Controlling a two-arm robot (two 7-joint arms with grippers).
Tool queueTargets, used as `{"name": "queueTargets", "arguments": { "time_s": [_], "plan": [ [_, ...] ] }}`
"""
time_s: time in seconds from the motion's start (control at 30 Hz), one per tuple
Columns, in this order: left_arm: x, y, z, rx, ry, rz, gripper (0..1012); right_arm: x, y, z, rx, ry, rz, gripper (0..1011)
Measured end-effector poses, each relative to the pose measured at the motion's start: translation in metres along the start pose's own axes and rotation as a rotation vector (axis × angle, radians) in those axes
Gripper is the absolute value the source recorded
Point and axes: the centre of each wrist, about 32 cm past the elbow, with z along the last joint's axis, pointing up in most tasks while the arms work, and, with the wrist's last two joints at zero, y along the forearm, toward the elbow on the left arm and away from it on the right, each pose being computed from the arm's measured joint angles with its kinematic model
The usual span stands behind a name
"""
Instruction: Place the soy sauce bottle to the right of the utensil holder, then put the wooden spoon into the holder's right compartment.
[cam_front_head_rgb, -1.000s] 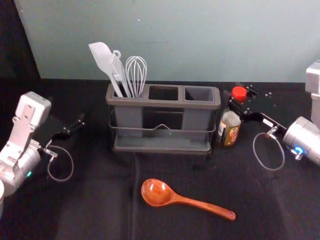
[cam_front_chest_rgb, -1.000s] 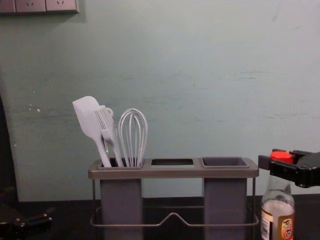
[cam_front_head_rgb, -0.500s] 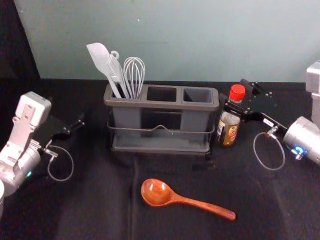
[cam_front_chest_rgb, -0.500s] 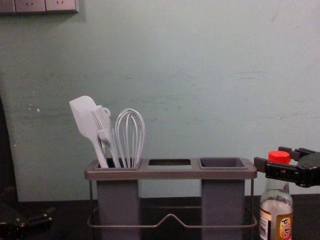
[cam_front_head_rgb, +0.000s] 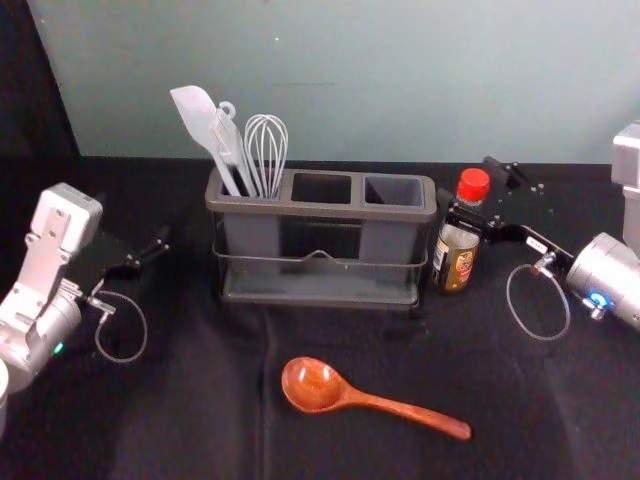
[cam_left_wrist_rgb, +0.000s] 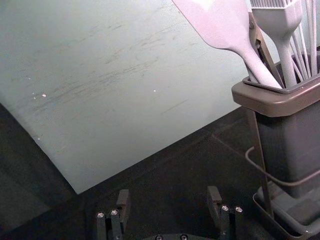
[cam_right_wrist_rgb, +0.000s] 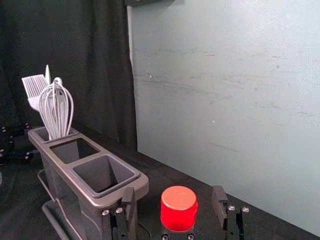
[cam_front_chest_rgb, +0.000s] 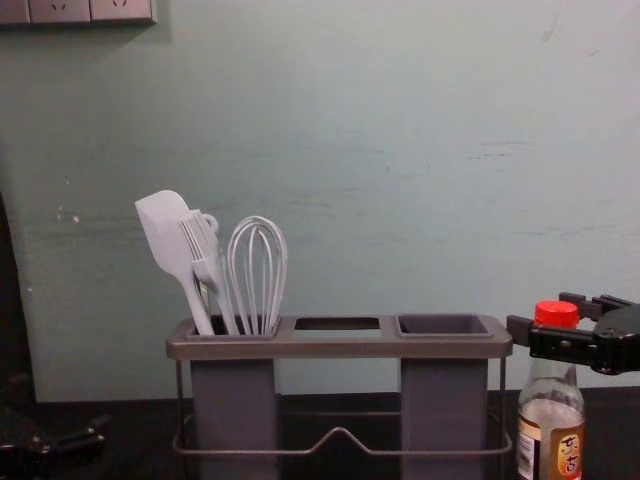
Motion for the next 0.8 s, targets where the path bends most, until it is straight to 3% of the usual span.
{"name": "queueTargets", "arguments": {
  "time_s": [0.6, 0.8],
  "plan": [
    [0.0000, 0.0000, 0.0000, 0.000, 0.000, 0.000, 1005, 0.001, -0.009, 0.015, 0.021, -0.041, -0.033, 1000],
    [0.0000, 0.0000, 0.0000, 0.000, 0.000, 0.000, 1005, -0.004, -0.012, 0.027, 0.056, -0.068, -0.021, 1000]
  ]
}}
